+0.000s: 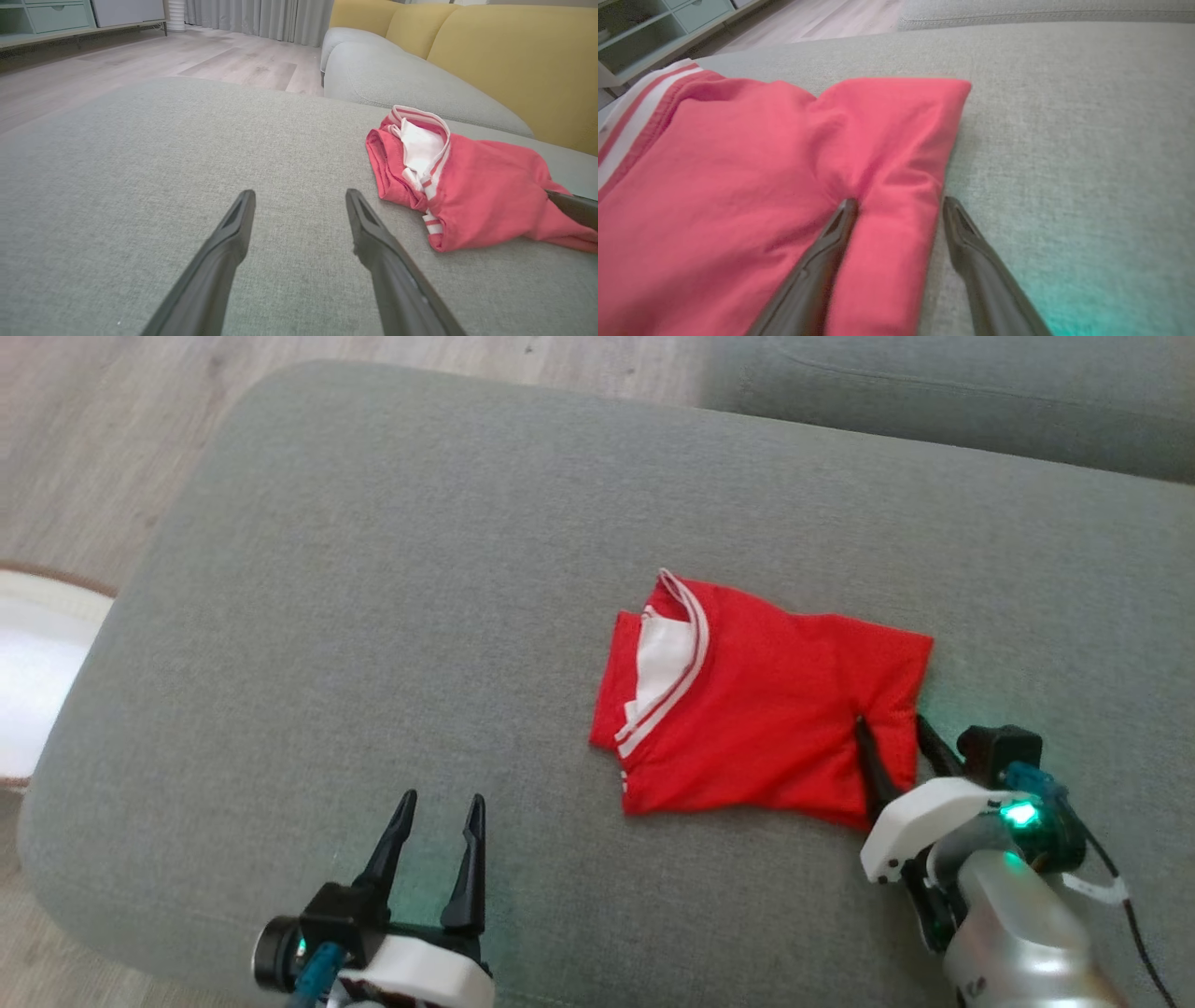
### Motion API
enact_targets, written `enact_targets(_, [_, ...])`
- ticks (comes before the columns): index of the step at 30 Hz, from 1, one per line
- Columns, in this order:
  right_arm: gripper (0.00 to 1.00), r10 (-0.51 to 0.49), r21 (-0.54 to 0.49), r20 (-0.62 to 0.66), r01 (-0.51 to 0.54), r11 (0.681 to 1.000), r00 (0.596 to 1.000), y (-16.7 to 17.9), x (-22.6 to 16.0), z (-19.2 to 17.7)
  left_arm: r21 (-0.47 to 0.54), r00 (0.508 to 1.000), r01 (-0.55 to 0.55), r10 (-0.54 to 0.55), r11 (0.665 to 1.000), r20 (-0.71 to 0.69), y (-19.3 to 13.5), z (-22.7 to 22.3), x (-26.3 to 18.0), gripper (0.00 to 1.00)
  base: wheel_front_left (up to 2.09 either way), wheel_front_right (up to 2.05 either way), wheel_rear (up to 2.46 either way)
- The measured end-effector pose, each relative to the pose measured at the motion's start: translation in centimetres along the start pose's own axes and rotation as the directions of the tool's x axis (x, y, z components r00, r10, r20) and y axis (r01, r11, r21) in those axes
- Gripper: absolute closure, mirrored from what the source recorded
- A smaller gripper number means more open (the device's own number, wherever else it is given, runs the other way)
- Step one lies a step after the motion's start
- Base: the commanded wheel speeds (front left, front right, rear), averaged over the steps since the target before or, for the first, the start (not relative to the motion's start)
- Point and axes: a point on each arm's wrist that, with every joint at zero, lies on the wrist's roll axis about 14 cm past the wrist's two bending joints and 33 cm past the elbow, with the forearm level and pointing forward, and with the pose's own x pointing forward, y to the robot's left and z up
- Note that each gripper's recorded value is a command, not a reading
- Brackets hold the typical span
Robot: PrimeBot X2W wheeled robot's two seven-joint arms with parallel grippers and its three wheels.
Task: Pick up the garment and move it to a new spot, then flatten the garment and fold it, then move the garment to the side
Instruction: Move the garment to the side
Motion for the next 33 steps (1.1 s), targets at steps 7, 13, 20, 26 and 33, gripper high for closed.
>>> enact_targets(7, [1.00,-0.005,0.011,0.013,0.005,1.000,1.000,-0.2,0.1,0.4,0.000,1.000,0.011,-0.011,1.000,-0.008,-0.2,-0.2,0.4,0.00,0.00,0.00,0.00])
enact_targets(13, [1.00,-0.117,0.071,0.050,0.113,0.991,0.992,-3.9,-3.3,0.4,0.016,0.987,0.161,-0.160,0.987,-0.012,-4.4,-0.1,2.3,0.00,0.00,0.00,0.00])
enact_targets(20, [1.00,-0.347,0.175,0.057,0.333,0.927,0.936,-10.1,-11.3,-2.6,0.039,0.888,0.460,-0.460,0.887,-0.009,-14.5,0.7,4.7,0.00,0.00,0.00,0.00])
enact_targets(26, [1.00,-0.490,0.242,0.033,0.469,0.850,0.871,-13.0,-16.8,-5.2,0.036,0.768,0.641,-0.641,0.767,-0.017,-21.7,0.8,4.3,0.00,0.00,0.00,0.00])
enact_targets(33, [1.00,-0.561,0.269,0.037,0.533,0.803,0.827,-15.0,-18.8,-5.3,0.014,0.706,0.707,-0.705,0.707,-0.063,-24.4,-1.0,3.8,0.00,0.00,0.00,0.00])
